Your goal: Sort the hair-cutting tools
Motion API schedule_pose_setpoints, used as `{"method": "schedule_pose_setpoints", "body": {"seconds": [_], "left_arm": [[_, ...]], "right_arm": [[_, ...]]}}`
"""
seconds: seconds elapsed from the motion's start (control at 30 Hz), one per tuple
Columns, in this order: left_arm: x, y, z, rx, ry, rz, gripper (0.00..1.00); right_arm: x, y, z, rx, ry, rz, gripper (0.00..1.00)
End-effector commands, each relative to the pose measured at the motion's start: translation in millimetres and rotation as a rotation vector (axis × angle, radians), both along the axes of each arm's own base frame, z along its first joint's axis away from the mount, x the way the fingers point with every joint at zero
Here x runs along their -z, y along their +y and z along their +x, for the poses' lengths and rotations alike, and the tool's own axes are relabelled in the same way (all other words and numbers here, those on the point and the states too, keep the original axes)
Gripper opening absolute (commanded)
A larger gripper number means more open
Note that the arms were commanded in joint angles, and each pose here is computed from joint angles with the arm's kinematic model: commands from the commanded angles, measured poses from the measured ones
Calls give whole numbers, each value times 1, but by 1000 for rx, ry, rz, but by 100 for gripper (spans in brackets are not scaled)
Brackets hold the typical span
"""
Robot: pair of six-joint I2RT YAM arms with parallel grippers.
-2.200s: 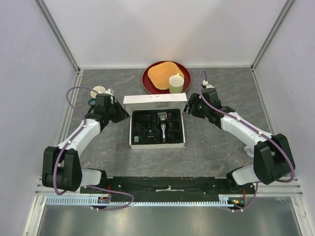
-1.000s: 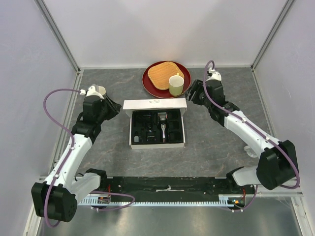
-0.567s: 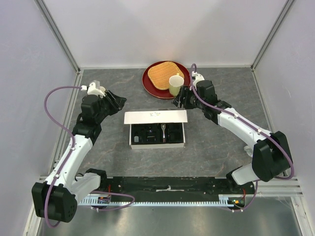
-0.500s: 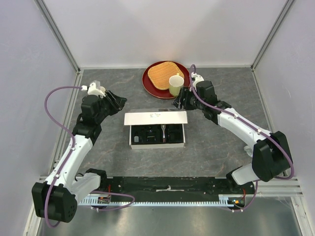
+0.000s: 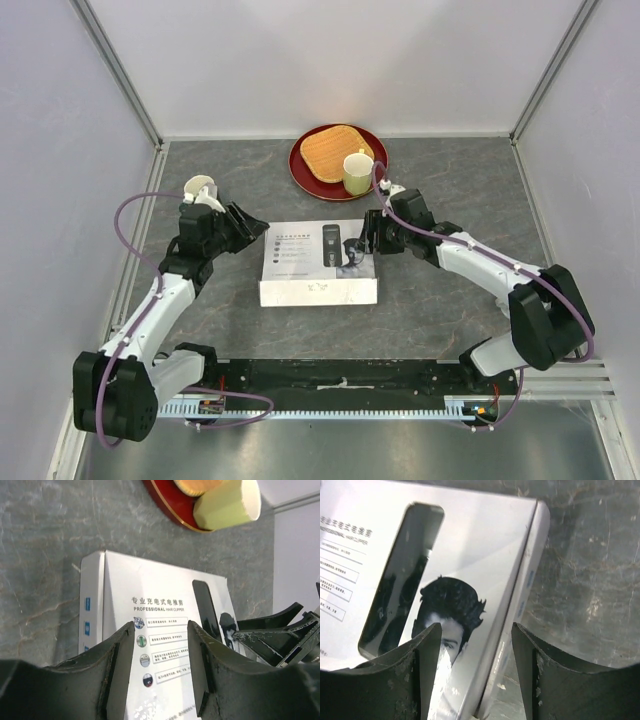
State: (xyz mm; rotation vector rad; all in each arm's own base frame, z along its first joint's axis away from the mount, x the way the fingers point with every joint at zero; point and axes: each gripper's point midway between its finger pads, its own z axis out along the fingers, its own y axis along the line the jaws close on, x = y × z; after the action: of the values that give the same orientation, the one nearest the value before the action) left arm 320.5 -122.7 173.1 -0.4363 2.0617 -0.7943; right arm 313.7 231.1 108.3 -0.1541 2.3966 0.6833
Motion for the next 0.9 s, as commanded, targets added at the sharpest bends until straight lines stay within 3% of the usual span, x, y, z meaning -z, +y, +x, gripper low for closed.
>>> {"method": "schedule_pose_setpoints", "body": {"seconds": [0.0, 0.2, 0.4, 0.57, 0.87], "left_arm": [[9, -12, -8, 51, 30, -52, 52], [27, -5, -21, 33, 62, -24, 52], [54, 6, -25, -27, 117, 12, 54], [68, 1, -17, -13, 113, -8, 57], [91, -25, -9, 127, 149, -76, 58]], "right_arm": [[1, -7, -9, 16, -10, -20, 66], [-13, -16, -11, 88, -46, -6, 71], [-17, -30, -17, 185, -85, 37, 89], [-6, -11, -17, 145, -60, 127, 98], [13, 25, -2, 64, 0, 223, 98]]}}
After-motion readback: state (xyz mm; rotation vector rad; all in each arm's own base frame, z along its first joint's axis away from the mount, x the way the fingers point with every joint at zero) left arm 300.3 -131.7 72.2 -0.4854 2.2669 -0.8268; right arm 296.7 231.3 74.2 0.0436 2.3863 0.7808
